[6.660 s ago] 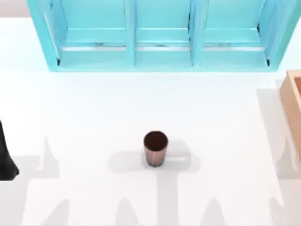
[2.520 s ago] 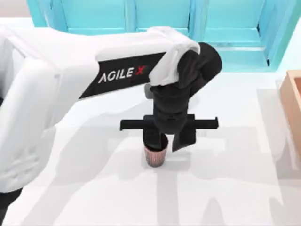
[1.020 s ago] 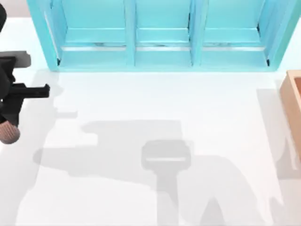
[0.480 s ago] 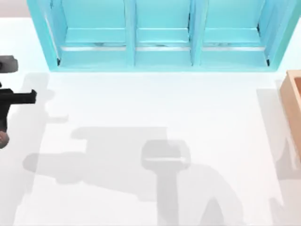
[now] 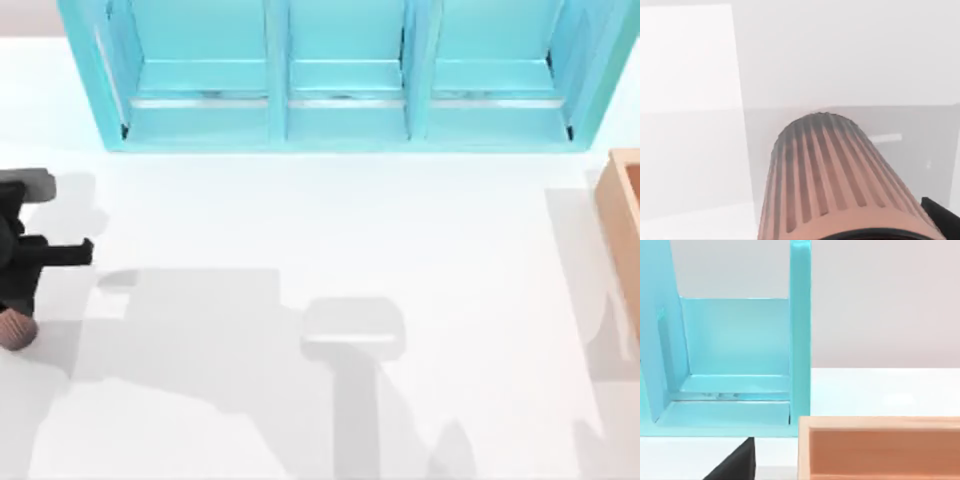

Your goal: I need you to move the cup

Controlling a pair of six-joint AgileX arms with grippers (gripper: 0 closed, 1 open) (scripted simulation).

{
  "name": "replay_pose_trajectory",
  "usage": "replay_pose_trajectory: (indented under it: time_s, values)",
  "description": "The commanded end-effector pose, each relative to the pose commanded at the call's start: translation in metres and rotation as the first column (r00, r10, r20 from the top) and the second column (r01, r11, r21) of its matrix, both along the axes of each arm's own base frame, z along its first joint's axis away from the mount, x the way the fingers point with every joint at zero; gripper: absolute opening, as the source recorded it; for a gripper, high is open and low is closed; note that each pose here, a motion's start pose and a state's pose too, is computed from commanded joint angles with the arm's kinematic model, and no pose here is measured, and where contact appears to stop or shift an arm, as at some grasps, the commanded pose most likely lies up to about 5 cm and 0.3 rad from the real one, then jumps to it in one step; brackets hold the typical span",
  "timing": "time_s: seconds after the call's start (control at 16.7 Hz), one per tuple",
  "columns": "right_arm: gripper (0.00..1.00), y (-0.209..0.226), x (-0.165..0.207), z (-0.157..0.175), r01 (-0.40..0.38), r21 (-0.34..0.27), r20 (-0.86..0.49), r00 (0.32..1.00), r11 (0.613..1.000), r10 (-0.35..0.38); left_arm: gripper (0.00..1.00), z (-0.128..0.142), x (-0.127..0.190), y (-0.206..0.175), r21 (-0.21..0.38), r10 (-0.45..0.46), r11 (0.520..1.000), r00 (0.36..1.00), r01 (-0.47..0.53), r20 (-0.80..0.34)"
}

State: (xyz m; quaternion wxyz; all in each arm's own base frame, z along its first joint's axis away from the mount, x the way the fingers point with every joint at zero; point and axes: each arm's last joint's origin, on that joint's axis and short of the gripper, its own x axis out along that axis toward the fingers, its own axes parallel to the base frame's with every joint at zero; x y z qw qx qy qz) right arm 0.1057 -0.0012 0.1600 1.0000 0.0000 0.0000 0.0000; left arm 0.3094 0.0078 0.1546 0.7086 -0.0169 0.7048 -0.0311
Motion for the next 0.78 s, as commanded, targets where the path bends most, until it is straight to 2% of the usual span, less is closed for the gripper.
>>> replay_pose_trajectory:
  time_s: [0.18, 0.78]
  values:
    - [1.00, 0.0000, 0.0000, 0.0000, 0.000, 0.000, 0.000, 1.000, 1.000, 0.000, 0.00, -0.0001, 0.0000, 0.0000, 0.000, 0.000, 1.000, 1.000, 0.000, 0.000]
    - [1.00, 0.0000, 0.0000, 0.0000, 0.000, 0.000, 0.000, 1.000, 1.000, 0.000, 0.75, -0.0001, 0.0000, 0.0000, 0.000, 0.000, 1.000, 1.000, 0.000, 0.000]
